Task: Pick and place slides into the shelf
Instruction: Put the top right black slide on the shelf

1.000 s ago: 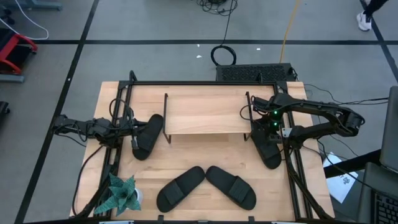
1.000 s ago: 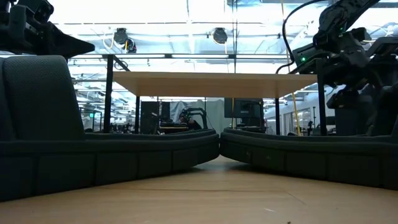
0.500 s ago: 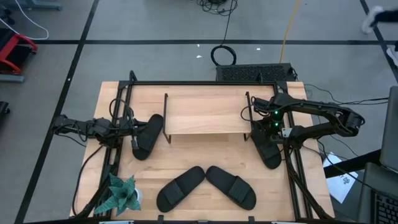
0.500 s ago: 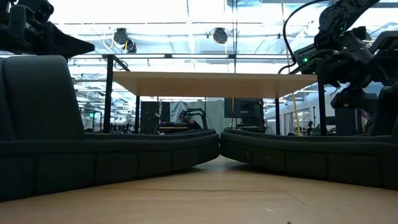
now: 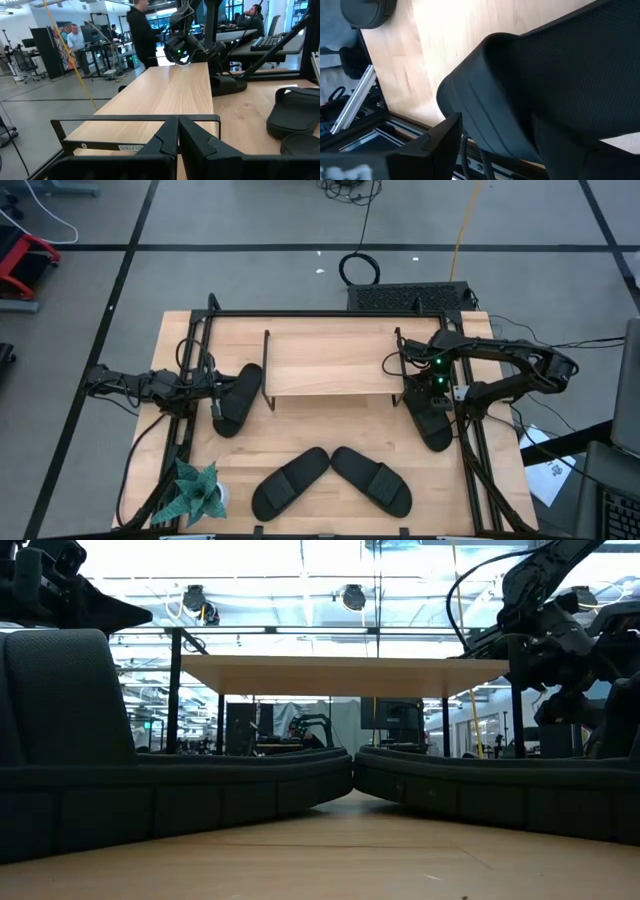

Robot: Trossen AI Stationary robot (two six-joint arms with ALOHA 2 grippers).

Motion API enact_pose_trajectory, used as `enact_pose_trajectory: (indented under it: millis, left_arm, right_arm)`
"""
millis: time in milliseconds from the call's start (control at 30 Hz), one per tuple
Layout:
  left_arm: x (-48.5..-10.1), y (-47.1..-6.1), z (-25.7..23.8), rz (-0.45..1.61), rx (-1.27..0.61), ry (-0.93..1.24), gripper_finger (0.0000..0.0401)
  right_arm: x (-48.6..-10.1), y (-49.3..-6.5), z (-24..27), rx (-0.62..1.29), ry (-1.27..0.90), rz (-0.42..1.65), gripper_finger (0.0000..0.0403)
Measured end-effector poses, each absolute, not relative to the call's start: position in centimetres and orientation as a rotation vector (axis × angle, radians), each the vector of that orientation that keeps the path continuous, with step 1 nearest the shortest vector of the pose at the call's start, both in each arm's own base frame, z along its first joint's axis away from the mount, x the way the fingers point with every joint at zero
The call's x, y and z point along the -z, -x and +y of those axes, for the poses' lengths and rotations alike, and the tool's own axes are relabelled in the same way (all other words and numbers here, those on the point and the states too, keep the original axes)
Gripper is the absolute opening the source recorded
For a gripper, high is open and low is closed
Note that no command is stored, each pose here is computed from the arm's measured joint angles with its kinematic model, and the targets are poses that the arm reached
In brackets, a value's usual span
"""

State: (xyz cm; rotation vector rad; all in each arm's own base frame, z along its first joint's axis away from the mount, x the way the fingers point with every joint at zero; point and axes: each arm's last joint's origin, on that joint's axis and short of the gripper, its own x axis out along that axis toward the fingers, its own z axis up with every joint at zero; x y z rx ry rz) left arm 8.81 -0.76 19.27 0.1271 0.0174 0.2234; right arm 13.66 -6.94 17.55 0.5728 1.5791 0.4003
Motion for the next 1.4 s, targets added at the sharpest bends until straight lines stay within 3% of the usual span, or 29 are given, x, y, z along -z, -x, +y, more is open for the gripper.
enact_pose_trajectory:
  millis: [333, 700, 867, 1100, 1400]
  left_arm:
    - [-19.3, -8.8, -0.8, 0.017, -0.223, -0.127, 0.0019]
    - [-19.3, -8.8, -0.8, 0.014, -0.224, -0.126, 0.0019]
    - [-19.3, -8.8, -0.8, 0.014, -0.224, -0.125, 0.0019]
    - [-19.3, -8.8, -0.8, 0.013, -0.224, -0.121, 0.0019]
    - [-19.3, -8.8, -0.8, 0.016, -0.216, -0.117, 0.0019]
  right_arm:
    - [-18.9, -12.9, -6.5, -0.376, -0.525, 1.525, 0.0228]
    - [-24.1, -12.2, -6.0, -0.301, -0.503, 1.432, 0.0228]
    - [-28.3, -12.6, -6.2, -0.237, -0.471, 1.276, 0.0228]
    - [-33.9, -12.7, -5.4, -0.145, -0.528, 0.847, 0.0228]
    - [-33.9, -8.1, -0.9, -0.076, -0.685, 0.66, 0.0228]
